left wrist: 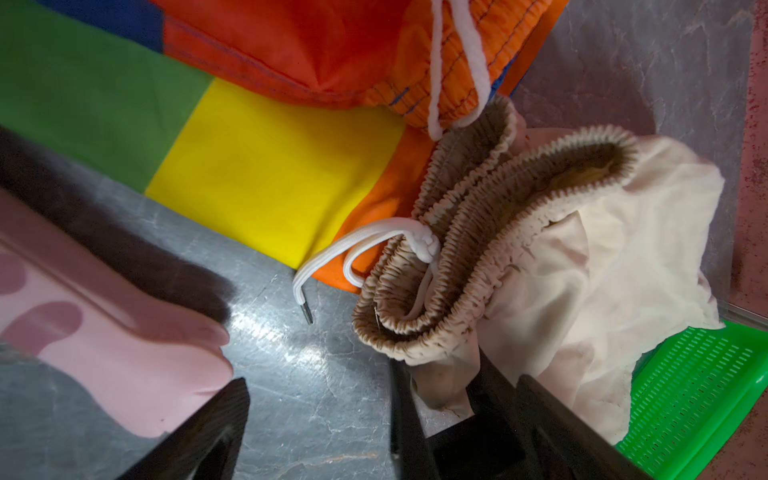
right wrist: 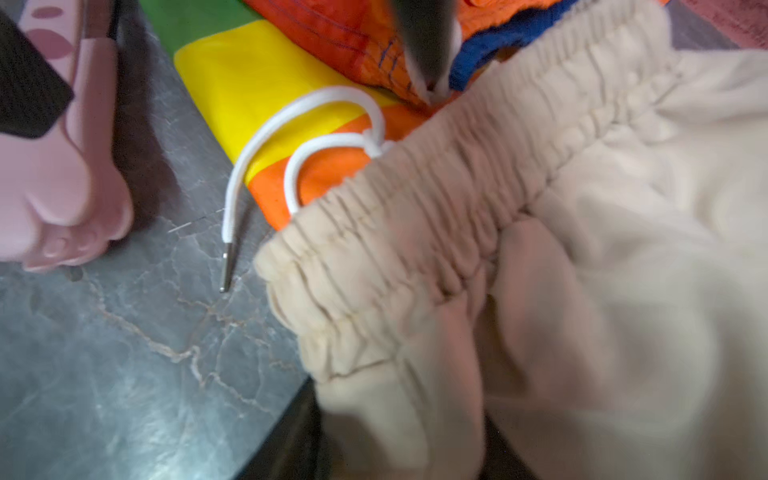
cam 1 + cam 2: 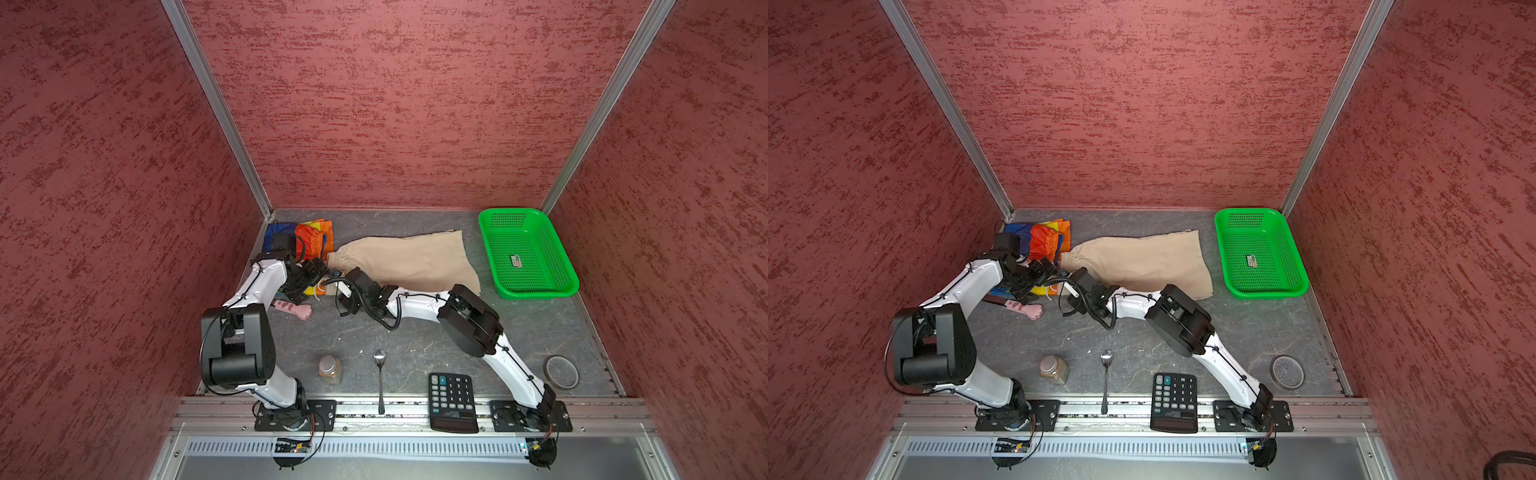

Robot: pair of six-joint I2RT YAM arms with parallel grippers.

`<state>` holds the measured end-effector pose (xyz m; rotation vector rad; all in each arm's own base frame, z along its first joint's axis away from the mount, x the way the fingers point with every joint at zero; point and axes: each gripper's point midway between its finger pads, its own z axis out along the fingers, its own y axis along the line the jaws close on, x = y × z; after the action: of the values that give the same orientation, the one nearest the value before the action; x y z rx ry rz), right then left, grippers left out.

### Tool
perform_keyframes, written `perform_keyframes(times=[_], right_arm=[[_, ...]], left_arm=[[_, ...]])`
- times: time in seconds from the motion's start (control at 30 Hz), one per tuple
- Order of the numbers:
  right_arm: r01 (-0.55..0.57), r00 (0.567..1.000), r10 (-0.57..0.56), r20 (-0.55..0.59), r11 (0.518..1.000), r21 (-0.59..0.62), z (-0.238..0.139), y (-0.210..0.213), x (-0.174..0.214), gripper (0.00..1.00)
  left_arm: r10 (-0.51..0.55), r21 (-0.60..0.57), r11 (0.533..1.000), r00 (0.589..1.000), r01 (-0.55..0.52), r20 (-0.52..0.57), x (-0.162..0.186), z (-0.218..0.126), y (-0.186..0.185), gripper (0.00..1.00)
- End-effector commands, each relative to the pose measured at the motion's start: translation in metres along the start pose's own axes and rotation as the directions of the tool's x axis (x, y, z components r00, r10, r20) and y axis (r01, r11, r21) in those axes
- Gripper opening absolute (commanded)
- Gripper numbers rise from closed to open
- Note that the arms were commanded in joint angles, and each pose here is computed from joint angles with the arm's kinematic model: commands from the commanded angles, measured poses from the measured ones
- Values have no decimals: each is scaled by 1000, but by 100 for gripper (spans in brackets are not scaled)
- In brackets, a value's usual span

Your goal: Fold and stack the shorts

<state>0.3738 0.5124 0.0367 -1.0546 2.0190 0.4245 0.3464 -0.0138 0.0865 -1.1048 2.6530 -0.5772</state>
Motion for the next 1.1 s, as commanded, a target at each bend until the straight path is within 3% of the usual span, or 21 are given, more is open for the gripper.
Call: perform_keyframes(times=[0.0,0.07,0.23,0.5,0.73,0.9,1.07], right_arm=[[-149,989,147,-30,987,-61,8,-15,14,9],[-210,978,207,-36,972,-108,6,-19,15,0],[-319,946,323,-26,917,-238,-9,-18,10,0],[-434,889,457,-31,820,-373,-29,-15,10,0],[-476,856,516,-28,768,-428,-39,-10,7,0],[-500,844,533,-48,752,-431,-37,-10,16,0],[-516,832,553,-47,739,-433,-38,-15,17,0]], left_arm=[[16,33,999,1000,-15,-19,3,13,-7,100],[22,25,999,999,-21,-28,7,21,-7,100],[36,109,994,998,-31,-44,17,40,-27,100],[28,227,973,999,-34,30,25,49,-57,100],[1,266,964,998,-18,65,26,58,-72,99],[-53,340,940,992,10,117,22,54,-79,100],[-40,347,938,991,-6,126,23,55,-87,100]])
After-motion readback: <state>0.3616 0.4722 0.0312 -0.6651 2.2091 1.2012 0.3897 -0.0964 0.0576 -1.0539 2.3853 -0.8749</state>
